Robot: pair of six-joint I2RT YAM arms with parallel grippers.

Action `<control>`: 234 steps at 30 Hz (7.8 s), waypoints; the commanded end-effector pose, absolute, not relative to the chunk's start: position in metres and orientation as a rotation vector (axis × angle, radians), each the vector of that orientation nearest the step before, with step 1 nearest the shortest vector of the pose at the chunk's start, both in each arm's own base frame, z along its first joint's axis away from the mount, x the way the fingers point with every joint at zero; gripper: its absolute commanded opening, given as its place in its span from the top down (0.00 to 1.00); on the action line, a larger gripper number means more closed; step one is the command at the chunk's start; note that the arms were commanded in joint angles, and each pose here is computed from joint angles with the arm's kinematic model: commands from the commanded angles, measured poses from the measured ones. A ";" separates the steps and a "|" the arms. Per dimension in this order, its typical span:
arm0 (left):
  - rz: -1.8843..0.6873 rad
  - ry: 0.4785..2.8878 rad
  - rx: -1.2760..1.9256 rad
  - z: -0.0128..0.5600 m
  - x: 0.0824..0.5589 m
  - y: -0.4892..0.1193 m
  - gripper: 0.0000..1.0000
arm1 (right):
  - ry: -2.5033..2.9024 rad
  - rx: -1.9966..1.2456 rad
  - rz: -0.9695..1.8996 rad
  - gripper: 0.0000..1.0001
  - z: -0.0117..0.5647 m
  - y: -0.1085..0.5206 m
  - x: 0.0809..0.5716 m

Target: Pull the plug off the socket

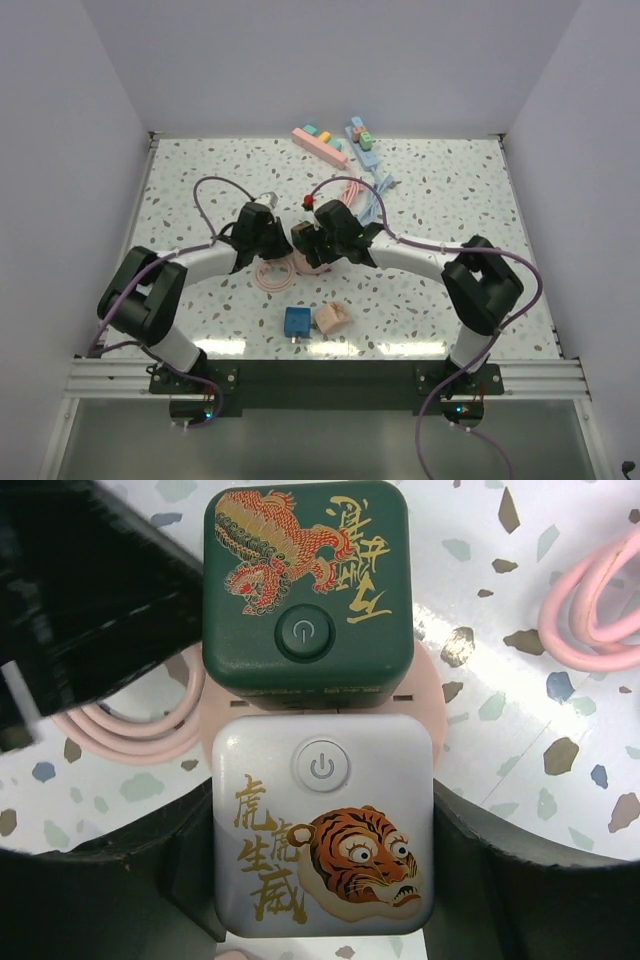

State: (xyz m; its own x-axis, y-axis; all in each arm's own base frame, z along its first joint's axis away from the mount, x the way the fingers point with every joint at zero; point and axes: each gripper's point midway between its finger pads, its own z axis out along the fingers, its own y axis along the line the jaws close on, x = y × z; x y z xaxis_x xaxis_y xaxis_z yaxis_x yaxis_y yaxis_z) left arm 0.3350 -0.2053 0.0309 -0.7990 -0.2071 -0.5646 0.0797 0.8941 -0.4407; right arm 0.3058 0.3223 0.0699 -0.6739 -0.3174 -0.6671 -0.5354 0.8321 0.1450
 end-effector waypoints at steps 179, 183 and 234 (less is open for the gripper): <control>-0.785 2.249 -0.284 0.080 0.349 -0.197 1.00 | 2.587 0.520 1.053 0.99 0.068 0.364 0.348; -0.684 2.293 -0.326 0.060 0.345 -0.182 1.00 | 2.570 0.518 1.115 1.00 0.082 0.349 0.347; -0.626 2.191 -0.267 0.113 0.381 -0.184 1.00 | 2.467 -0.126 0.865 1.00 0.235 0.248 0.275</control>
